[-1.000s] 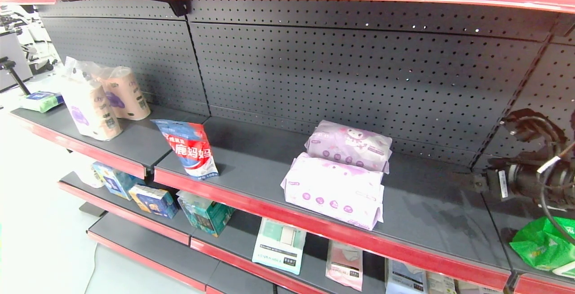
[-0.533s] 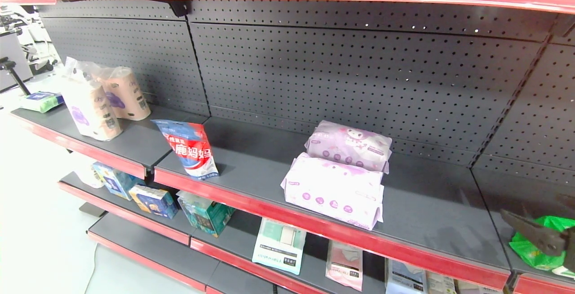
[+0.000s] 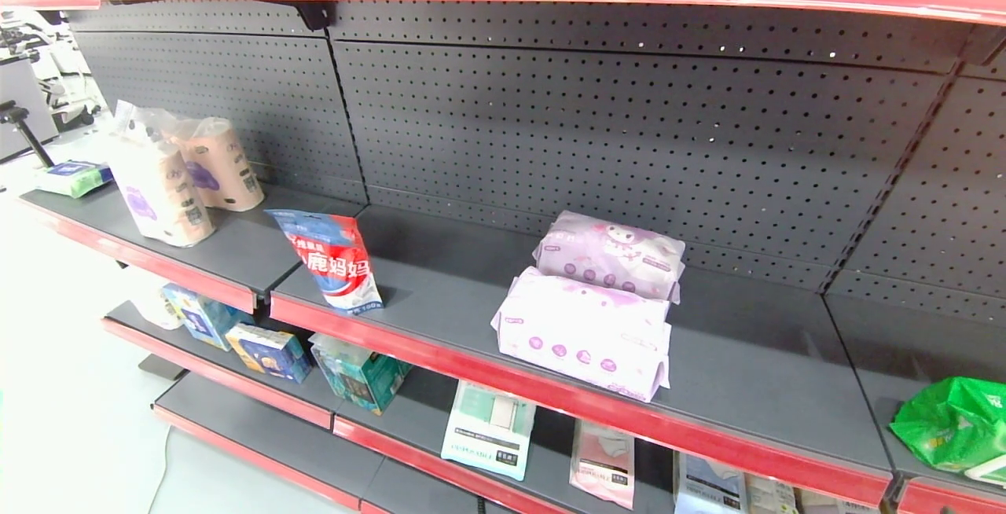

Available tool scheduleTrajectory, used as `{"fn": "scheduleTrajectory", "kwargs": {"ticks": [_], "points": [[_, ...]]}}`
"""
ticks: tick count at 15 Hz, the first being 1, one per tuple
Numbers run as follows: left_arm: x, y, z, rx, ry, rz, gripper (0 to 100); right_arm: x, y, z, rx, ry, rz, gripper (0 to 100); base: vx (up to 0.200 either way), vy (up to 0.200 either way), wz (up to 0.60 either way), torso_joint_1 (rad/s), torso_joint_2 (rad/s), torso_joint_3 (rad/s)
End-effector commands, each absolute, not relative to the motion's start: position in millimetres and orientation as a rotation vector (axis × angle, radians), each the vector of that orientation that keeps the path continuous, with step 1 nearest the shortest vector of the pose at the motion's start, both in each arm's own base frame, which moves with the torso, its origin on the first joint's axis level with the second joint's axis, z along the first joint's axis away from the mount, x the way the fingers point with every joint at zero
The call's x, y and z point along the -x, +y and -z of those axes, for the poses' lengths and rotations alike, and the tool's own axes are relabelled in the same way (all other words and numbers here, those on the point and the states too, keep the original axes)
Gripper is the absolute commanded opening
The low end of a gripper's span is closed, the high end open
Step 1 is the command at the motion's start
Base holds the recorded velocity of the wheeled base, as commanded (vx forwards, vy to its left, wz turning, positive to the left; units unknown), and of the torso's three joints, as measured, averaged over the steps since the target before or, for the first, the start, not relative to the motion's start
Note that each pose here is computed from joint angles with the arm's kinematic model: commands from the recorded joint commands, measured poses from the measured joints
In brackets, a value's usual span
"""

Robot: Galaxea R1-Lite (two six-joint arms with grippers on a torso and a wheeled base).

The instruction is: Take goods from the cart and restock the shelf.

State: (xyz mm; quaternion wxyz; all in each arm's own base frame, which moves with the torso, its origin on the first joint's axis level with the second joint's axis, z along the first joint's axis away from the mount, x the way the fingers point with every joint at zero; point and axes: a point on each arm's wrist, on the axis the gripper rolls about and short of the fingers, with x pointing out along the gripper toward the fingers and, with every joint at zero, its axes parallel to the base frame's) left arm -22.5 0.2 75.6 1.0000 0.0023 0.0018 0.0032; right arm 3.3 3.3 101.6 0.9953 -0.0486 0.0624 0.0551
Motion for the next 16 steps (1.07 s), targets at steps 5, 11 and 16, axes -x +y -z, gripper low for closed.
{"fn": "scheduleTrajectory", "kwargs": {"ticks": [5, 11, 16], "points": [[22.6, 0.2, -75.5, -0.006, 0.003, -0.008, 100, 17.5, 0.3, -77.3, -0.018, 0.068, 0.065, 100, 0.000, 0.000, 0.00, 0.000, 0.00, 0.000], [22.6, 0.2, -75.5, -0.005, 0.003, -0.008, 100, 22.9, -0.1, -76.1, -0.015, -0.003, 0.006, 100, 0.000, 0.000, 0.00, 0.000, 0.00, 0.000], [22.6, 0.2, -75.5, -0.005, 0.003, -0.008, 100, 22.9, -0.2, -76.1, -0.018, -0.003, 0.005, 100, 0.000, 0.000, 0.00, 0.000, 0.00, 0.000]]}}
